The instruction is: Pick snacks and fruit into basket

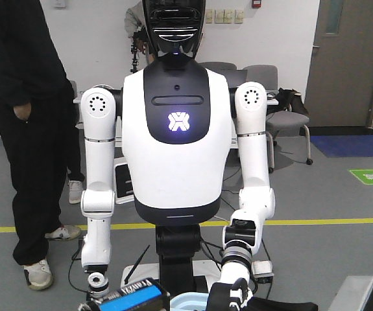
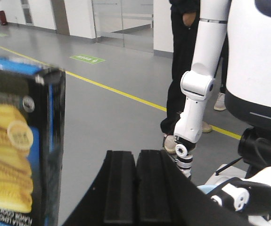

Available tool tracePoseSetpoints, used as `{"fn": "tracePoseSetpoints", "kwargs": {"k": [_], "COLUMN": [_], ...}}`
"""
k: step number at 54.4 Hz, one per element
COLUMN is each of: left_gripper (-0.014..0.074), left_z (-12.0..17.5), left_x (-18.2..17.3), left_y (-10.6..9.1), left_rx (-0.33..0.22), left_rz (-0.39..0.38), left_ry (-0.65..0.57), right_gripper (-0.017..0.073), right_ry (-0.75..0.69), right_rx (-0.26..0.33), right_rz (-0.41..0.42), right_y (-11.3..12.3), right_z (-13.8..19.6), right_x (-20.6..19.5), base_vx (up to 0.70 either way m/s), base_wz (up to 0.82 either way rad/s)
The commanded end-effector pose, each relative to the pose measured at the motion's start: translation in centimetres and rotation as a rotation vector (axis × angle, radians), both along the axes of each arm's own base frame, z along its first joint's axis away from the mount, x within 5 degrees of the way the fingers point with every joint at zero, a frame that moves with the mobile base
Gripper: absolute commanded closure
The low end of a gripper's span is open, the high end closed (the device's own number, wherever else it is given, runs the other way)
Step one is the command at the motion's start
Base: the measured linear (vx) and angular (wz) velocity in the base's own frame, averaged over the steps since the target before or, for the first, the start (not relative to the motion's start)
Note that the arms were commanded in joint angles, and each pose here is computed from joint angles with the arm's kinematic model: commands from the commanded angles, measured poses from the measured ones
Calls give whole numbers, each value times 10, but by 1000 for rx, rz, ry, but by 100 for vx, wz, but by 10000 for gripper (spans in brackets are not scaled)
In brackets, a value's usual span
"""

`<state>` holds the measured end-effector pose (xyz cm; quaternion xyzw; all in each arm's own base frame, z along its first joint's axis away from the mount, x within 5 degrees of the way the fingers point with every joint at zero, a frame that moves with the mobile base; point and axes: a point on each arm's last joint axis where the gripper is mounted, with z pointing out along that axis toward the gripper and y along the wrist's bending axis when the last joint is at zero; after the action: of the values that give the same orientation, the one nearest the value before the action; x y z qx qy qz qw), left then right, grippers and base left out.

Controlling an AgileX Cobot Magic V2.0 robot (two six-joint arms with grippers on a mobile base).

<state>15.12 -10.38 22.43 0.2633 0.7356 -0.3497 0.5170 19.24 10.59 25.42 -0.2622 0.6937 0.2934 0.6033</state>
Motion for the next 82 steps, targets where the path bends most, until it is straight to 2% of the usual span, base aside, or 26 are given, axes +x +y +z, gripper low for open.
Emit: {"fn": "tracePoseSetpoints", "kwargs": {"k": [1,7,15,29,45,56,71,75,82], "left_gripper": [594,594,594,594,594,594,594,594,594], "left_z": [7,1,0,-1,-1,5,4,9,23], "left_x": [3,5,6,7,8,15,16,20,29], "left_y": [-7,-8,-8,-8,-8,-5,-3,-4,-6], "left_rx": [-39,26,121,240,300,287,360,394,401], "left_rz": [-67,-96,-130,-171,-186,-90,-93,-97,-76], "left_ry": [-37,-86,-214,-383,-475,-521,-591,-615,-654], "right_gripper": [571,571,571,571,568,568,568,568,568], "right_ry": [-83,-81,-62,-54,-42,-10,-2,-1,0], "right_rx": [54,24,-12,-18,-25,-52,-61,-62,-63], "right_rz": [-20,-47,-90,-98,-108,-141,-151,-151,-153], "right_y": [-3,-6,-10,-11,-11,-14,-15,-15,-15], "right_z": [22,23,22,22,20,17,16,16,15], "right_x": [-2,-4,-5,-4,-4,-2,-2,-2,-2], "base_vx": [0,0,0,0,0,0,0,0,0], "base_wz": [0,0,0,0,0,0,0,0,0]}}
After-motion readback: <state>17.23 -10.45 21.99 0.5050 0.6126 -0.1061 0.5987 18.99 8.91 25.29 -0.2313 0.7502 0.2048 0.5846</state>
